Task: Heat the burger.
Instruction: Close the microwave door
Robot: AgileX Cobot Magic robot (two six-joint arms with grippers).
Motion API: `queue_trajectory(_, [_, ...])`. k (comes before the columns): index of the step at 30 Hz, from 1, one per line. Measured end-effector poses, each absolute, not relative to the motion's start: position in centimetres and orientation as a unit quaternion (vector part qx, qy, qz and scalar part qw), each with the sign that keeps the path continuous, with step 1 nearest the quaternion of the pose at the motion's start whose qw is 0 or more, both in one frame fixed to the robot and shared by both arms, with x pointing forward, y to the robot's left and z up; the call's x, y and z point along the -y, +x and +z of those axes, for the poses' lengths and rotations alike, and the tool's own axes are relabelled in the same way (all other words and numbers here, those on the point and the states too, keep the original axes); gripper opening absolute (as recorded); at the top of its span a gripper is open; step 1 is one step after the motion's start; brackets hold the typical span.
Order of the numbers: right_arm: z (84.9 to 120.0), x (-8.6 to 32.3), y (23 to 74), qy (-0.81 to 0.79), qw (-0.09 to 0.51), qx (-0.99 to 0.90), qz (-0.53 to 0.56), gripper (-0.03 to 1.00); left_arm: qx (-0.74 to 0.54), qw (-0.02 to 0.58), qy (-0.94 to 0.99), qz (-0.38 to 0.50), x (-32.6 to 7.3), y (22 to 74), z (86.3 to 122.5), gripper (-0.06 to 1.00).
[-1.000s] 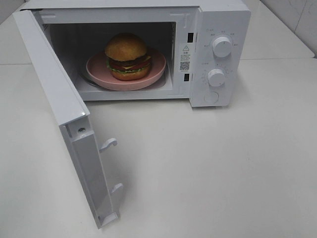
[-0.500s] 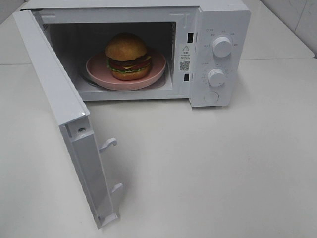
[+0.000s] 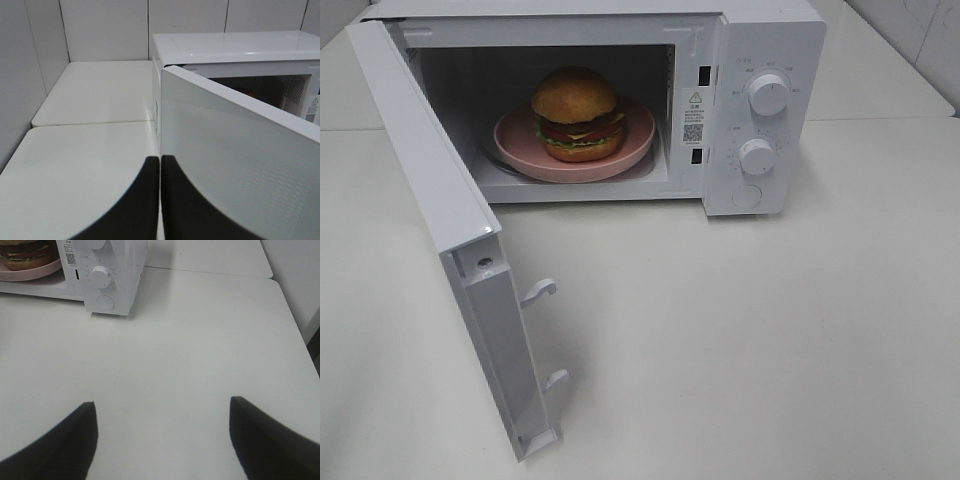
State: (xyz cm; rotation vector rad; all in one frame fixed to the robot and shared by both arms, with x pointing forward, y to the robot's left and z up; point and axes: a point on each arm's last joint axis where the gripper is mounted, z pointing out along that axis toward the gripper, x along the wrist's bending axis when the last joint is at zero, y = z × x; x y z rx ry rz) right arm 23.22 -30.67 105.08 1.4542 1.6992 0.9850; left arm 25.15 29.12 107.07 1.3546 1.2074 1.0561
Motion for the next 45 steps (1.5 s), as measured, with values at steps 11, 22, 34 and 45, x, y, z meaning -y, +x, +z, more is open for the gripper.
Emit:
queue_trajectory(11, [105.1,30.7,23.2,0.559,0.342,-0.653,0.379,0.68,-0.536,0.457,0.570,0.423,-29.5,32.3,105.4,0.00])
queue_trajectory(22, [105.1,30.7,23.2,0.559,0.342,-0.653,0.379,0.68,-0.574,0.435,0.566,0.402,-29.4,40.5,102.8,0.00])
queue_trajectory(34, [105.1,30.7,23.2,0.559,0.342,-0.653,0.379,0.68,-0.520,0.488,0.581,0.392,-25.4,46.5,98.5,0.00])
queue_trajectory(45, [105.1,30.7,23.2,0.559,0.342,-0.653,0.379,0.68,-0.469,0.519,0.635,0.328,-22.5,50.9,97.2,0.00])
